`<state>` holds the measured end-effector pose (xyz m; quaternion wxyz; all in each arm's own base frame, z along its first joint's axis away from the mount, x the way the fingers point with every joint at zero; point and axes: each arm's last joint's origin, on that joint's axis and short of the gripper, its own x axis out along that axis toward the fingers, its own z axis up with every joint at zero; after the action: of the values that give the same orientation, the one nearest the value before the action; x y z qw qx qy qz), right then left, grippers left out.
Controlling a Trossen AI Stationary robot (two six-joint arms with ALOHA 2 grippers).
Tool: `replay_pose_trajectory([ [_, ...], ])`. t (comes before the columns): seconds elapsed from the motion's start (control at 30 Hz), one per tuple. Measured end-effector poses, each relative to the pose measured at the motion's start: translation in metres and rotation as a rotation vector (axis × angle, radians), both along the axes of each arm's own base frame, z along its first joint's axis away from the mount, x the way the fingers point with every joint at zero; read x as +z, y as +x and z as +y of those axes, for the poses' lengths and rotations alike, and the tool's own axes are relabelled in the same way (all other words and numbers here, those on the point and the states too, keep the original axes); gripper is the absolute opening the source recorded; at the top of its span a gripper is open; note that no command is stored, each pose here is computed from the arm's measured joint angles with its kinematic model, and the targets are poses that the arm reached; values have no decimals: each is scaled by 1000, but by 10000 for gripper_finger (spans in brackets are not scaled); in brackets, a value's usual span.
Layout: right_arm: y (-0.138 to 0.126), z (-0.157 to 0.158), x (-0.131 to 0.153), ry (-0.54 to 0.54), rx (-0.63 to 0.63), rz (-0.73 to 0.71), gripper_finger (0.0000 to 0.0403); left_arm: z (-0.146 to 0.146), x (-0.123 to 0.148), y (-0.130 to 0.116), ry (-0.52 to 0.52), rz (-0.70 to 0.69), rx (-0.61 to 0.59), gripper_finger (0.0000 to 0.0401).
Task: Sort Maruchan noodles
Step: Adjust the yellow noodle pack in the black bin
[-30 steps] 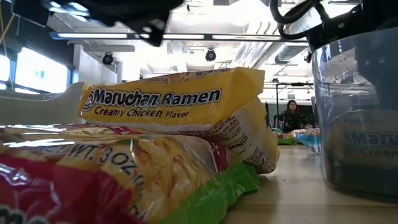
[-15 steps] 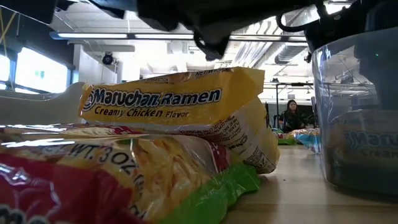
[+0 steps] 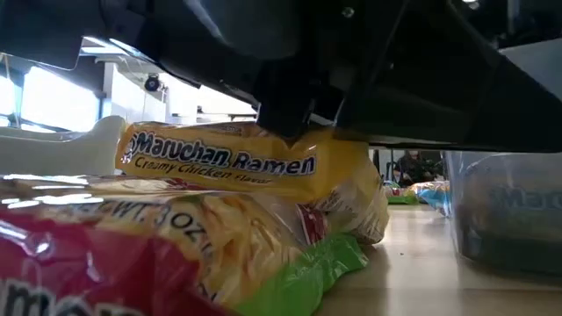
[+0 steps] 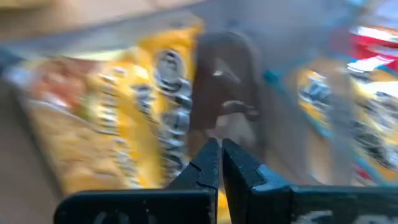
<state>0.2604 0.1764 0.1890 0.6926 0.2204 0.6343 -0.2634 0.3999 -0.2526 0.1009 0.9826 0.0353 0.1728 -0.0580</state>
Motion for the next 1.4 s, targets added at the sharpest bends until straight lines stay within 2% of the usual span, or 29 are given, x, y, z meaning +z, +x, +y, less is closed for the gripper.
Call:
replay_pose_trajectory([
  [0.07,-4,-2,-3,-17,-15,36,0,0,0,0,2,0,12,3],
  [0.2,-8,-5,-19,27,-11,57,0,2,0,1,-14,1,23,3],
  [0.43,6,5,-27,140,91,-125,0,11,-1,6,-48,15,60,3],
  [0.63,14,10,-25,184,157,-218,0,10,-1,5,-59,20,50,3],
  [1.13,24,16,15,204,163,-369,0,11,-2,6,-62,23,65,3],
  [1.4,25,30,20,308,196,-420,0,14,-2,7,-64,18,109,3],
])
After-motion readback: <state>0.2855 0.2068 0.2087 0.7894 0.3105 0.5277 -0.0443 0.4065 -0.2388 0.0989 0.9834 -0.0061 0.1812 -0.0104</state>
